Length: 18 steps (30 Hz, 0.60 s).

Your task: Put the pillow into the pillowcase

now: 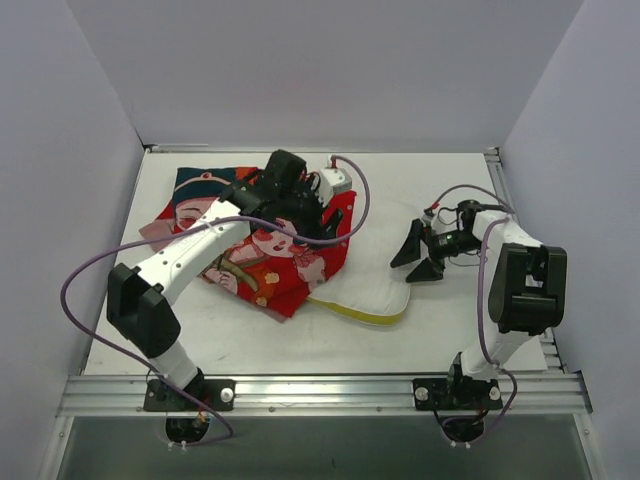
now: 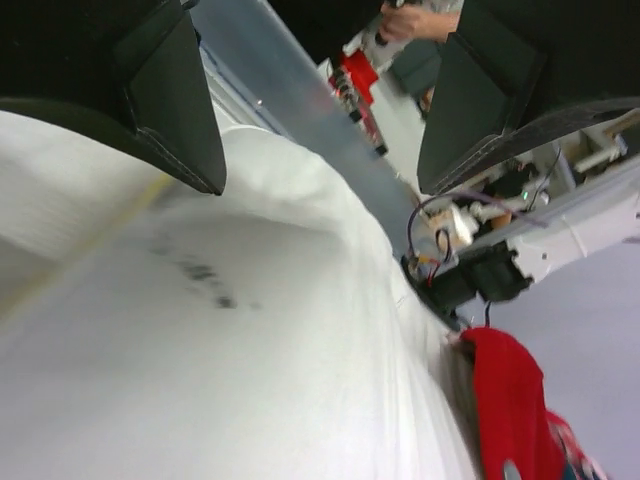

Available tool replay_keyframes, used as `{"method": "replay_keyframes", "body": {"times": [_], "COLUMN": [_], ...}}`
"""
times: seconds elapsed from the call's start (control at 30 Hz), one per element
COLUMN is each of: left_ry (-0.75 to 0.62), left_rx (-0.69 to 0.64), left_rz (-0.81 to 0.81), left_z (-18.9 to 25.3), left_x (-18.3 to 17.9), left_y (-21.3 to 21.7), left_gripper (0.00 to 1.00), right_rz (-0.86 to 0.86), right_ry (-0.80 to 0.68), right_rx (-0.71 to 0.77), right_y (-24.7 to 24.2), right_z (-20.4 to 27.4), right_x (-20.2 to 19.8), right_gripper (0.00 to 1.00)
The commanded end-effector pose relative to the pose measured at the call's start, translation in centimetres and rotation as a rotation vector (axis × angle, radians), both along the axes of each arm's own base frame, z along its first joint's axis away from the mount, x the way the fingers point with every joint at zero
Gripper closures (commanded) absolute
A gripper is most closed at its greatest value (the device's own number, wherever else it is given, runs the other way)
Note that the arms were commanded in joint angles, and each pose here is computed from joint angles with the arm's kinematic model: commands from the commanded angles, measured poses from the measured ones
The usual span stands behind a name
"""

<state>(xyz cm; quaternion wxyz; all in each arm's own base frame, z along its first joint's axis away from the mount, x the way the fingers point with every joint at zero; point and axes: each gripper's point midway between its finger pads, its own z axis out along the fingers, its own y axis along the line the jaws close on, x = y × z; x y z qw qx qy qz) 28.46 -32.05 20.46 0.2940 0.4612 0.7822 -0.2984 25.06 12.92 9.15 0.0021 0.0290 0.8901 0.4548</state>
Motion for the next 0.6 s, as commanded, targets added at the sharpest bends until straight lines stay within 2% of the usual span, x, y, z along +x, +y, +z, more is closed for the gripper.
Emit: {"method": "replay_keyframes", "body": {"times": [0.0,0.03,0.1,0.13,0.2,0.23,0.27,0.3,0.33,0.37,0.5,0.57], "left_ry": [-0.237,-0.257,-0.246,-0.222,-0.262,-0.226,-0.260,-0.241,-0.205,-0.220,-0.210,-0.212], "left_rx": [-0.010,0.018,0.031,0.062,0.021,0.054,0.022,0.020,0.055,0.028,0.022,0.027], "left_rz": [0.116,0.177,0.234,0.249,0.312,0.329,0.371,0.406,0.431,0.458,0.509,0.513], "left_z": [3.9,3.6,2.7,0.0,1.7,-1.5,0.1,-0.7,-3.6,-2.8,-5.3,-6.8], "left_x": [6.6,9.5,12.0,13.7,16.6,18.0,19.7,20.6,21.6,22.8,25.2,25.9], "left_y": [-0.8,-1.7,-2.7,-3.7,-5.2,-5.8,-6.1,-6.2,-6.2,-6.0,-5.7,-5.8], "left_gripper": [0.13,0.13,0.13,0.12,0.12,0.12,0.12,0.12,0.12,0.12,0.13,0.16], "right_rz": [-0.051,-0.073,-0.127,-0.139,-0.174,-0.185,-0.194,-0.196,-0.196,-0.195,-0.188,-0.162], "right_ry": [-0.068,-0.076,-0.105,-0.122,-0.144,-0.149,-0.153,-0.158,-0.179,-0.186,-0.207,-0.200], "right_rx": [-0.091,-0.143,-0.189,-0.203,-0.212,-0.213,-0.226,-0.227,-0.230,-0.248,-0.236,-0.210], "right_y": [-3.4,-4.3,-5.3,-5.6,-5.8,-5.9,-5.9,-5.6,-5.4,-5.4,-3.8,-2.5], "right_z": [1.6,0.8,1.2,0.7,1.1,0.4,0.0,-0.2,-0.6,-1.1,-2.8,-4.1], "right_x": [2.4,3.6,6.2,7.5,9.7,10.8,11.4,12.0,13.0,13.5,14.8,14.4], "right_gripper": [0.21,0.21,0.21,0.21,0.21,0.20,0.21,0.21,0.20,0.20,0.19,0.24]}}
